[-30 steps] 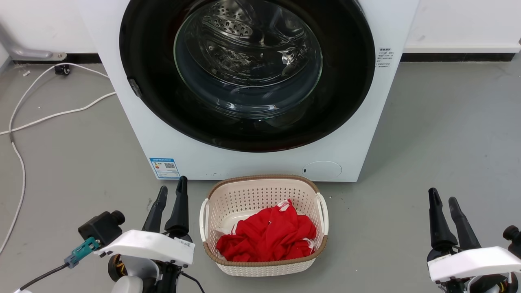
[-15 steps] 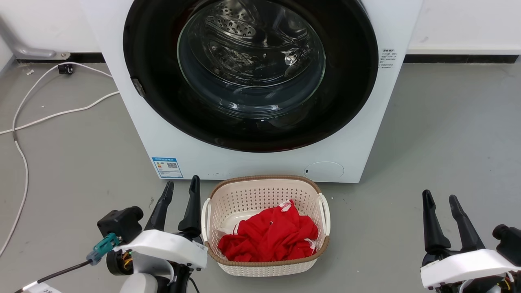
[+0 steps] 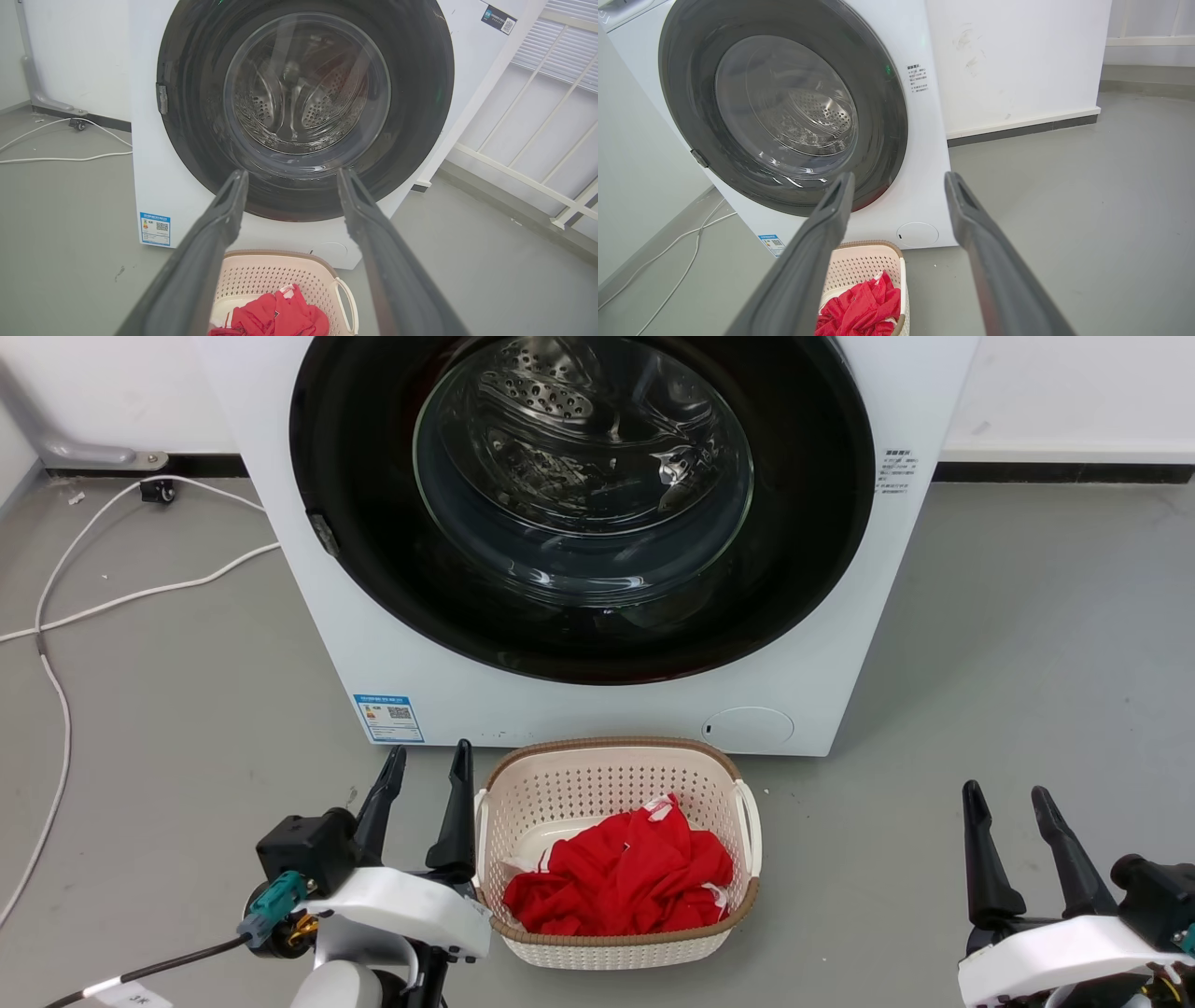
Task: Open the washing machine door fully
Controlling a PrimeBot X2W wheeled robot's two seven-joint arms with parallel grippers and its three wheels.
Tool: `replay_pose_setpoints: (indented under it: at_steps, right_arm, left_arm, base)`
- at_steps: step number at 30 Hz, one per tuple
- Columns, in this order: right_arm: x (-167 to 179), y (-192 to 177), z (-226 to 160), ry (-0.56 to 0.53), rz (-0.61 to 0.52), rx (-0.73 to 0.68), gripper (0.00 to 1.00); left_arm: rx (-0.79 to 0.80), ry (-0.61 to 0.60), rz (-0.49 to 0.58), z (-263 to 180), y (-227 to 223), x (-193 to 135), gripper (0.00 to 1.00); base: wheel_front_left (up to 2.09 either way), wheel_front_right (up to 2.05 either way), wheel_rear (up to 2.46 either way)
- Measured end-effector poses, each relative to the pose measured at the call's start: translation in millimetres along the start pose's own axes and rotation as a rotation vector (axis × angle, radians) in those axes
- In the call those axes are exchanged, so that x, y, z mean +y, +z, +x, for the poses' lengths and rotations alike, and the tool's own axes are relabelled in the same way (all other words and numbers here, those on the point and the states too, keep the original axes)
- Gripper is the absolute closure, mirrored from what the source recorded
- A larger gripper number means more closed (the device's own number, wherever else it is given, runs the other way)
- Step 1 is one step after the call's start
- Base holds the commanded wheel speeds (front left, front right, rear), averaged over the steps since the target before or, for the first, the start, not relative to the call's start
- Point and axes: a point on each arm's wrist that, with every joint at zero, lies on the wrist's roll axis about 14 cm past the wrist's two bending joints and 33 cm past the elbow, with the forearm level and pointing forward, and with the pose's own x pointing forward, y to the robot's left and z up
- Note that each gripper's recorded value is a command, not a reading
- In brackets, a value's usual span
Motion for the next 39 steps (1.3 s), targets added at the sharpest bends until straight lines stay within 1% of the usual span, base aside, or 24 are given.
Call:
replay_pose_setpoints:
  at_steps: [23, 39]
  right_arm:
    - [1.4, -4.1, -0.9, 0.023, -0.198, 0.019, 0.00]
    - [1.2, -7.5, -1.6, 0.030, -0.261, 0.031, 0.00]
  left_arm:
    - [-0.024, -0.047, 0.216, -0.4, -0.5, -10.4, 0.00]
    - [-0.039, -0.053, 0.309, -0.5, -0.7, -11.6, 0.00]
  base:
    - [0.00, 0.00, 0.00]
    - [0.00, 0.00, 0.00]
